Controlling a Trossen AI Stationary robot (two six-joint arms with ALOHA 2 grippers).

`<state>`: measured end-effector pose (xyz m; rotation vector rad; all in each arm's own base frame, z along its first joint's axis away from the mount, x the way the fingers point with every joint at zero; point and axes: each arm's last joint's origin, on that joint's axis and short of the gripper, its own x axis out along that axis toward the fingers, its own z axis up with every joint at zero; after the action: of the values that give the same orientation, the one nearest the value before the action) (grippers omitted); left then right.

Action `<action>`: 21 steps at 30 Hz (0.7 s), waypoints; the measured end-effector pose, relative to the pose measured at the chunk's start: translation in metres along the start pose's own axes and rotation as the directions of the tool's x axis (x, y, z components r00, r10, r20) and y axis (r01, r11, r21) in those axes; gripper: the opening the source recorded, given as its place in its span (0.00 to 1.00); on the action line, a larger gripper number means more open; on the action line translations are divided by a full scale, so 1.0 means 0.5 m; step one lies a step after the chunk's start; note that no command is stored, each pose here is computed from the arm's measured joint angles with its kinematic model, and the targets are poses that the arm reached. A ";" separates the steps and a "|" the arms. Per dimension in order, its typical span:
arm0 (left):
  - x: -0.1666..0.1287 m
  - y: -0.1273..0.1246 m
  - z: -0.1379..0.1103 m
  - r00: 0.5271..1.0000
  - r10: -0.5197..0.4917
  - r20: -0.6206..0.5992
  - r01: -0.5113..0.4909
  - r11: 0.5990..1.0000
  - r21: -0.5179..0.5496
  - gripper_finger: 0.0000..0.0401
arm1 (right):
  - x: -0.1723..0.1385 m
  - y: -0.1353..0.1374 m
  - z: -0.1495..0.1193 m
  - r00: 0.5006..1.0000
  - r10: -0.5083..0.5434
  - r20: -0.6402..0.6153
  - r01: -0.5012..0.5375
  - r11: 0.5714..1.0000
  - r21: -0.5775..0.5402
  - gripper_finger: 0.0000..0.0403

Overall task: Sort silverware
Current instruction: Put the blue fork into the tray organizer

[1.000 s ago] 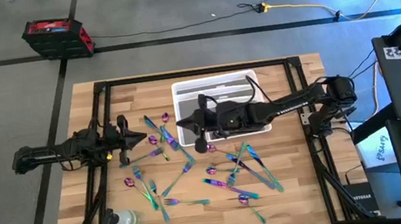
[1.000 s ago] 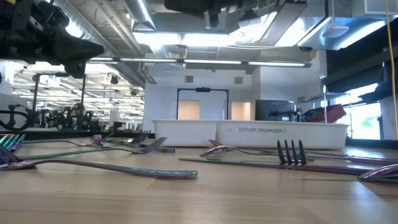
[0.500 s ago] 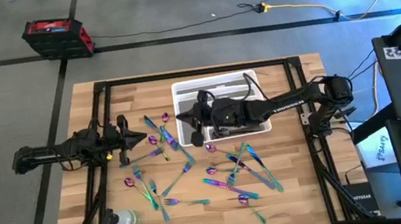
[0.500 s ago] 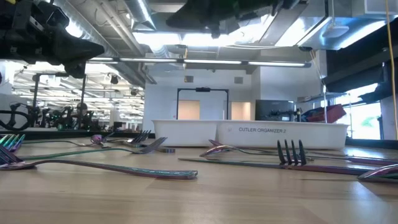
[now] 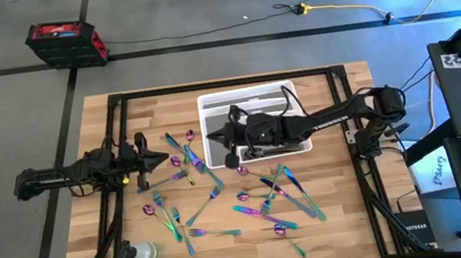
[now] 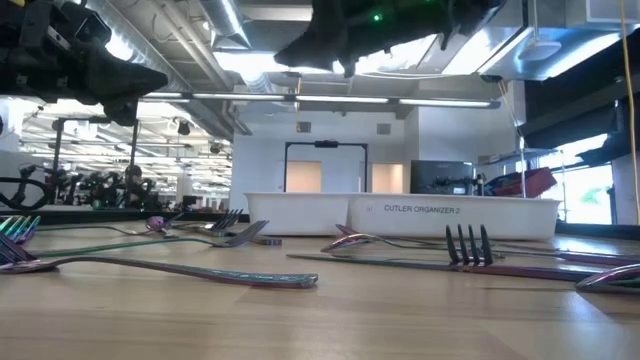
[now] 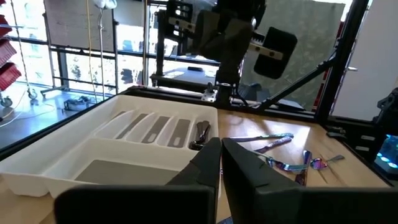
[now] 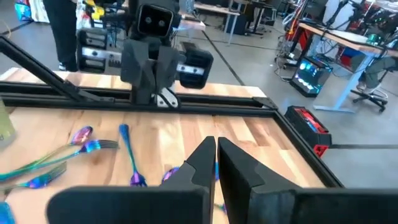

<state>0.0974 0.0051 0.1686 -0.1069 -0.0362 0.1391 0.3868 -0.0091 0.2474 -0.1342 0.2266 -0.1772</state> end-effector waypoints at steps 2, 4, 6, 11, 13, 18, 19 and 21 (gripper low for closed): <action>0.000 0.000 0.000 1.000 0.000 0.000 0.000 1.000 0.000 0.00 | -0.001 0.002 -0.003 1.000 0.003 -0.005 -0.003 1.000 -0.009 0.00; 0.000 0.000 0.000 1.000 0.000 0.000 0.000 1.000 0.000 0.00 | -0.001 0.003 -0.008 1.000 0.007 -0.027 -0.007 1.000 -0.018 0.00; 0.000 0.000 0.000 1.000 0.000 0.000 0.000 1.000 0.000 0.00 | -0.001 0.004 -0.010 0.999 0.009 -0.036 -0.009 1.000 -0.019 0.00; 0.000 0.000 0.000 1.000 0.000 0.000 0.000 1.000 0.000 0.00 | -0.002 0.012 -0.019 0.988 0.135 -0.075 -0.129 0.988 0.081 0.00; 0.000 0.000 0.001 1.000 0.000 0.008 0.000 1.000 -0.001 0.00 | -0.003 0.014 -0.025 0.982 0.155 -0.106 -0.148 0.986 0.079 0.00; 0.000 -0.001 0.006 1.000 -0.003 0.031 0.006 0.996 -0.094 0.00 | -0.005 0.016 -0.036 0.975 0.151 -0.163 -0.140 0.987 0.075 0.00; 0.000 -0.001 0.006 0.999 -0.003 0.033 0.007 0.991 -0.133 0.00 | -0.005 0.015 -0.035 0.975 0.150 -0.161 -0.140 0.987 0.075 0.00; 0.000 0.000 0.010 0.999 0.009 0.053 0.000 0.988 -0.155 0.00 | -0.005 0.015 -0.035 0.976 0.149 -0.161 -0.137 0.987 0.083 0.00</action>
<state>0.0971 0.0056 0.1736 -0.2582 -0.1007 0.1435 0.3816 -0.0035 0.2297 -0.0310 0.3947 -0.0530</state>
